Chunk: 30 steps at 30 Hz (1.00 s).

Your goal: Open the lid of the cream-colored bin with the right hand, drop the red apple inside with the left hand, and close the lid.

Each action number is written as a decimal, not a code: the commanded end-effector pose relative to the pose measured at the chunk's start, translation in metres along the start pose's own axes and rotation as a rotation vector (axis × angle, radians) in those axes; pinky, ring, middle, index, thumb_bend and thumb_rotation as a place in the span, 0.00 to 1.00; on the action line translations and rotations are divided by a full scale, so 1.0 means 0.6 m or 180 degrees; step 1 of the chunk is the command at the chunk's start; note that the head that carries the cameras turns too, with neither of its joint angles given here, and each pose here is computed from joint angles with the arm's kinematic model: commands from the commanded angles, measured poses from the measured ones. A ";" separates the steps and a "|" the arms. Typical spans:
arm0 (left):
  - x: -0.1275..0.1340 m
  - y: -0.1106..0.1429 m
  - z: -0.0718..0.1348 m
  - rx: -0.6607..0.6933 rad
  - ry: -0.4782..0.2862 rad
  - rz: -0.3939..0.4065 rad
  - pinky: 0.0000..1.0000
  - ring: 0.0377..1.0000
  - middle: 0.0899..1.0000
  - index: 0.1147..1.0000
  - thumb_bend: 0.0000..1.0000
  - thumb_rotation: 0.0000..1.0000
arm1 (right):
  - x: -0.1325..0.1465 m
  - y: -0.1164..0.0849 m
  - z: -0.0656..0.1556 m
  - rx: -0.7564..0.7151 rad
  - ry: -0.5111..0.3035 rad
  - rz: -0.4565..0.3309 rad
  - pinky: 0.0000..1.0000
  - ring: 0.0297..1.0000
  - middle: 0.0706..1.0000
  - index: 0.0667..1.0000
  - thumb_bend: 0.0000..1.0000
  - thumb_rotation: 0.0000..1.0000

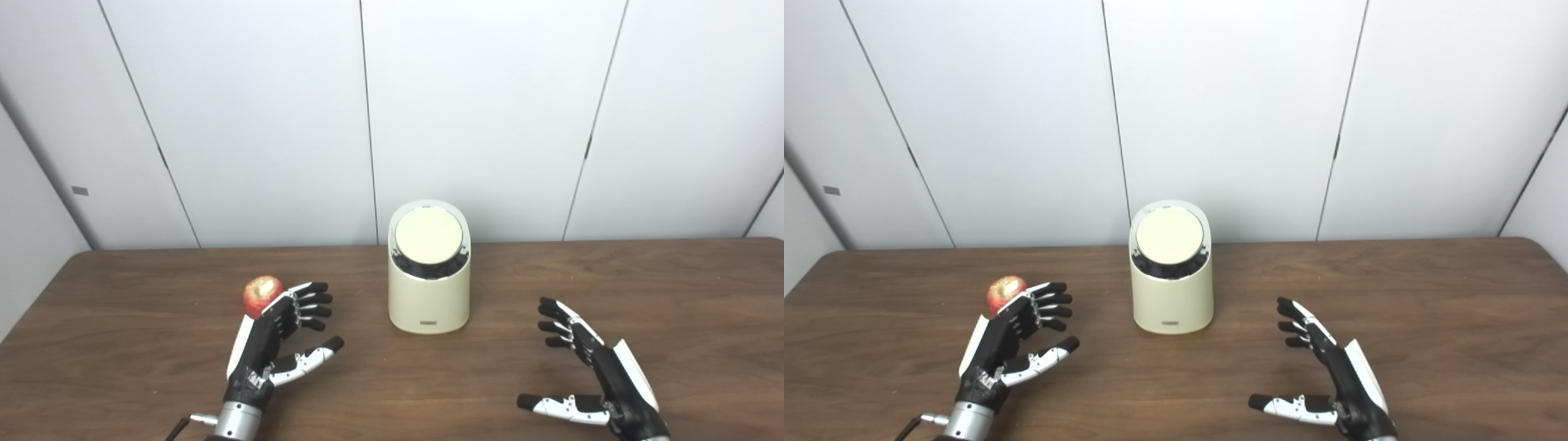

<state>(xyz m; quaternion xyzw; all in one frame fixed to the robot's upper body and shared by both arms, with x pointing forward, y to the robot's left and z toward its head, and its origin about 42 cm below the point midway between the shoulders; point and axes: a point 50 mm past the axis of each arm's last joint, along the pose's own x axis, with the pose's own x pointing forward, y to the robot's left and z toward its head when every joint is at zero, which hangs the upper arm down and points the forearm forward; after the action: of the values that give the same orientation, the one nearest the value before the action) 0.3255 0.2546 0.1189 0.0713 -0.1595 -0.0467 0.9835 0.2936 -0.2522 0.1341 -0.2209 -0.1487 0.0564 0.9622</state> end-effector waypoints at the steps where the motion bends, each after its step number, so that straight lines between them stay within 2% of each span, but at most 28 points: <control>1: -0.035 0.001 -0.022 -0.0023 0.0161 0.0018 0.59 0.66 0.69 0.74 0.63 0.00 | 0.012 -0.007 0.020 -0.0001 -0.0193 -0.0054 0.73 0.81 0.87 0.87 0.80 0.23; 9: -0.034 0.001 -0.021 0.0006 0.0154 -0.0012 0.58 0.65 0.69 0.72 0.63 0.00 | 0.012 -0.005 0.017 -0.0001 -0.0175 -0.0058 0.74 0.81 0.87 0.87 0.80 0.22; 18: -0.028 -0.002 -0.027 -0.0046 0.0184 -0.0012 0.59 0.65 0.69 0.71 0.64 0.00 | 0.022 -0.002 0.016 0.0040 -0.0181 -0.0062 0.73 0.80 0.86 0.87 0.78 0.27; 22: -0.024 -0.001 -0.029 -0.0024 0.0181 -0.0003 0.59 0.65 0.69 0.71 0.64 0.00 | 0.063 0.000 0.042 0.0028 -0.0290 -0.0189 0.69 0.80 0.85 0.86 0.73 0.42; 26: -0.020 0.000 -0.033 -0.0047 0.0163 -0.0010 0.58 0.65 0.69 0.71 0.63 0.00 | 0.115 -0.009 0.073 -0.0110 -0.0372 -0.0140 0.64 0.80 0.89 0.90 0.72 0.41; 30: -0.016 -0.001 -0.035 -0.0020 0.0154 -0.0011 0.59 0.66 0.69 0.71 0.63 0.00 | 0.163 -0.018 0.102 -0.0183 -0.0327 -0.0030 0.64 0.83 0.95 0.95 0.81 0.43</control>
<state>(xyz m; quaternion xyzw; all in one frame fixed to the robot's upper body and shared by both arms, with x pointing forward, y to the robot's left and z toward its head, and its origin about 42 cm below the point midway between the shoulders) 0.3333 0.2526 0.1186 0.0665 -0.1642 -0.0509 0.9829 0.3607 -0.2222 0.1939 -0.2353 -0.1720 0.0573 0.9549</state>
